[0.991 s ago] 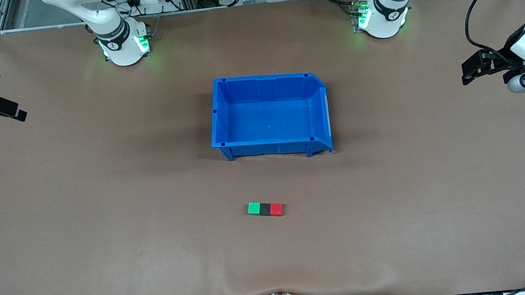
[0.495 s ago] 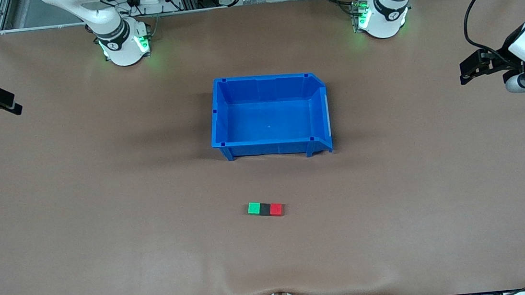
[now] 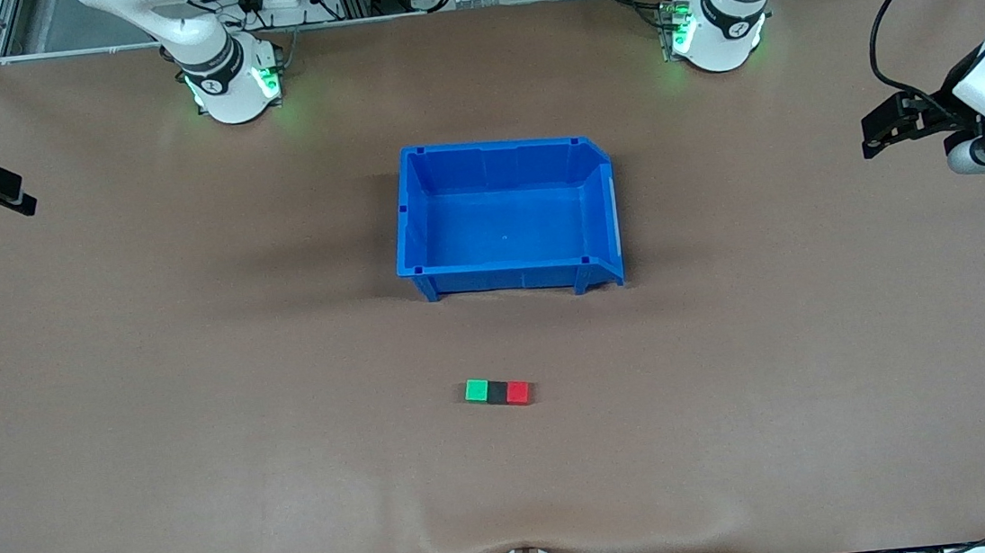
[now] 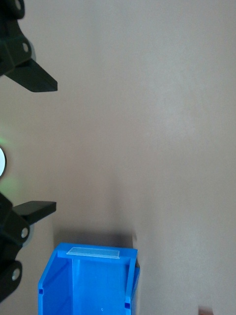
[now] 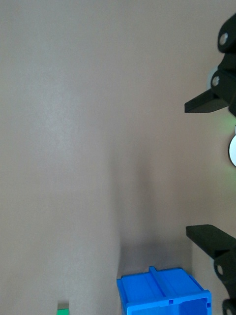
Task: Attach green and red cubes to black cube
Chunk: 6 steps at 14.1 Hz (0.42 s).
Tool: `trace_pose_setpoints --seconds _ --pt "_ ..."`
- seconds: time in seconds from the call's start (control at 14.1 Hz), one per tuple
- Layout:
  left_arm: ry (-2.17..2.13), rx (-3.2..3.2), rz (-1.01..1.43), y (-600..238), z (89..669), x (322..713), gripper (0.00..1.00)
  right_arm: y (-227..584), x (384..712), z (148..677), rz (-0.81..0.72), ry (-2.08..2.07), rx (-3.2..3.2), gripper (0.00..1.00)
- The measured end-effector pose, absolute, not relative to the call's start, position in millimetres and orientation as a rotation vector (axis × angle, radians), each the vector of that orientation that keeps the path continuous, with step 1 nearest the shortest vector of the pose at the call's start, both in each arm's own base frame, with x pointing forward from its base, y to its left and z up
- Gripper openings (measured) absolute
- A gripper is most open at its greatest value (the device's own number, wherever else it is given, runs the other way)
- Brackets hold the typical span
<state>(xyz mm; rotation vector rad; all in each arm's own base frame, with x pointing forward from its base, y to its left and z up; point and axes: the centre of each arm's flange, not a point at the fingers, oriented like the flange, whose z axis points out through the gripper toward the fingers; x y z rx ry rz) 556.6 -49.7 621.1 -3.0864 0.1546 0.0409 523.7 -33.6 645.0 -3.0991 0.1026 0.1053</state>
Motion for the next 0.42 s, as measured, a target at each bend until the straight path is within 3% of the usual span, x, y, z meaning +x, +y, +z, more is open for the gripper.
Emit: trace_pose_setpoints --seconds 0.42 --pt "0.155 -3.086 0.041 -49.8 621.1 556.6 0.98 -33.5 523.7 645.0 0.105 0.099 -3.100 1.00"
